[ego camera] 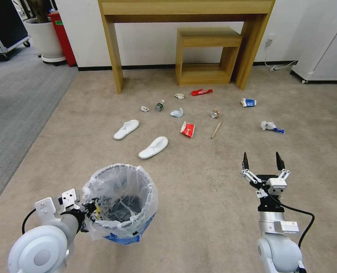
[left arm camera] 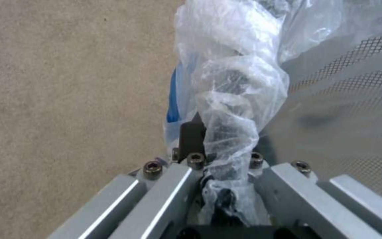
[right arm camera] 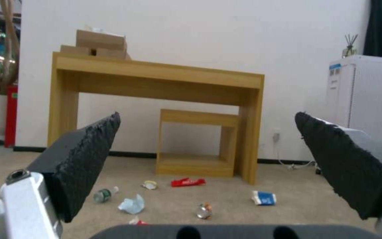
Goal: Pick up the trash bin and place the garbage on the floor into it.
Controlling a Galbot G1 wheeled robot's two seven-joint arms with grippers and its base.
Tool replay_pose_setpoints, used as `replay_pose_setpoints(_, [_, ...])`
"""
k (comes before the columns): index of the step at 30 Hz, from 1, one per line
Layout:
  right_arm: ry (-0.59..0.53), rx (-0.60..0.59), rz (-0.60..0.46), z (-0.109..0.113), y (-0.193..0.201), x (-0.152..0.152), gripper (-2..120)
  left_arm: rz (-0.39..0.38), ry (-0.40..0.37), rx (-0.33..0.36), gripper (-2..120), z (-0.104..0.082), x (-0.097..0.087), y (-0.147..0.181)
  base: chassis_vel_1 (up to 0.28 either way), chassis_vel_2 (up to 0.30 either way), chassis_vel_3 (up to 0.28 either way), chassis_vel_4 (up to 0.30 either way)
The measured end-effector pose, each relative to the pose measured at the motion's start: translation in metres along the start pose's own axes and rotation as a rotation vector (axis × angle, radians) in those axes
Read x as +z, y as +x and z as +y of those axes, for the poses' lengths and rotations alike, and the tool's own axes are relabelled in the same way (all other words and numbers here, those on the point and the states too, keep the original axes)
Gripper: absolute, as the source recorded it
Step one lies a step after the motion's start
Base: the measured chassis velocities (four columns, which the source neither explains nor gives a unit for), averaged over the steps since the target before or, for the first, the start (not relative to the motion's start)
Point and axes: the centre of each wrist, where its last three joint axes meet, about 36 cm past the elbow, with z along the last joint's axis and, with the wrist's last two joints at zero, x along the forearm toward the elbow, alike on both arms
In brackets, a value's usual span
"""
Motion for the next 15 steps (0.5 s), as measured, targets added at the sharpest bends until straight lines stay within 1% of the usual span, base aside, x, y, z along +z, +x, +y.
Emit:
replay_pose_setpoints(3, [-0.004, -0.003, 0.002, 0.0035, 0.0000, 0.0013, 100, 0.000, 0.005, -0.002, 0, 0.0011, -0.0026, 0.0022, 0.000, 0.000, 0.000, 0.000])
replay_pose_setpoints(9, [-0.008, -0.009, 0.000, 0.0061, -0.0007, 0.0035, 100, 0.005, 0.011, 0.001, 0, 0.0007, -0.0019, 0.0046, 0.000, 0.000, 0.000, 0.000])
replay_pose_setpoints(12, [-0.009, -0.011, -0.001, 0.0070, -0.0012, 0.0049, 100, 0.011, 0.014, 0.001, 0, 0.0002, -0.0003, 0.0044, -0.059, 0.068, 0.071, -0.081])
replay_pose_setpoints(15, [-0.010, -0.012, 0.001, 0.0075, -0.0012, 0.0078, 100, 0.020, 0.017, 0.006, 0, -0.0016, 0.0027, 0.0036, -0.112, 0.144, 0.136, -0.124])
